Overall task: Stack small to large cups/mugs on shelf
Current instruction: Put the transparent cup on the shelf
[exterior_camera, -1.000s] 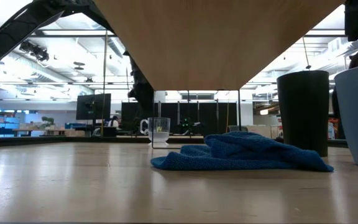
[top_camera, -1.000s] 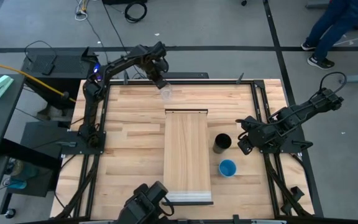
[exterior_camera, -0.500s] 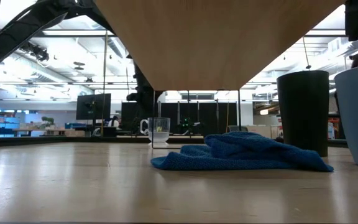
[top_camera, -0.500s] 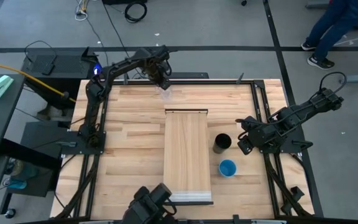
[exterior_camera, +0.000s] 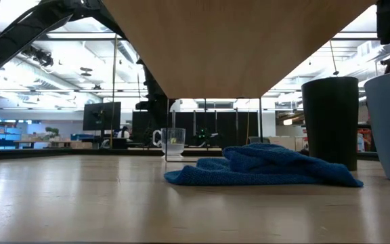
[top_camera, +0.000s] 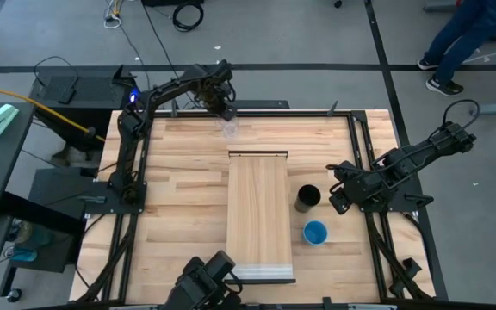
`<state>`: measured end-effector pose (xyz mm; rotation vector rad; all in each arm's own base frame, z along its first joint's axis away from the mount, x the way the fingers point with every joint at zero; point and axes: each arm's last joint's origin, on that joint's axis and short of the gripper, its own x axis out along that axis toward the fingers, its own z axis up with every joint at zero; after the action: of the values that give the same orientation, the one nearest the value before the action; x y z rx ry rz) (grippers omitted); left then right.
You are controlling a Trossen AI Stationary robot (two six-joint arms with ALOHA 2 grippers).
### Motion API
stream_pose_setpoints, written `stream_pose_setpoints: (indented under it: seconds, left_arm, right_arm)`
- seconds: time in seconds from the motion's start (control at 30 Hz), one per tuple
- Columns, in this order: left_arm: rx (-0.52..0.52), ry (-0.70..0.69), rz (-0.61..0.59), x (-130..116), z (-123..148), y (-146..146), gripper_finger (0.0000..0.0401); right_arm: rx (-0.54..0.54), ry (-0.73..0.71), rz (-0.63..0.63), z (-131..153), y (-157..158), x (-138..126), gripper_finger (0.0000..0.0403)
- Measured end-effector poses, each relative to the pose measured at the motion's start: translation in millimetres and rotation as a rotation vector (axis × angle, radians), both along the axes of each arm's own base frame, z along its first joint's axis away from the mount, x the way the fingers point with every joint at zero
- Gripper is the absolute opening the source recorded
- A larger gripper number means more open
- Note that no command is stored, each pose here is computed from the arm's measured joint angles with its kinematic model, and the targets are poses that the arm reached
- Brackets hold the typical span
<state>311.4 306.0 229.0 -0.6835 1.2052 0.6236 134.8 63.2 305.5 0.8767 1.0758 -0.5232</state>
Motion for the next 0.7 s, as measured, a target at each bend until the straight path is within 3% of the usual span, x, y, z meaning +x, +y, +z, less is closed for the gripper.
stream_pose_setpoints:
  seconds: [0.7]
  left_arm:
    - [-0.015,0.013,-0.072,2.9,-0.7,-6.6,0.0105]
  right_arm:
    - [-0.001,0.002,-0.001,-0.1,-0.1,-0.2,0.0080]
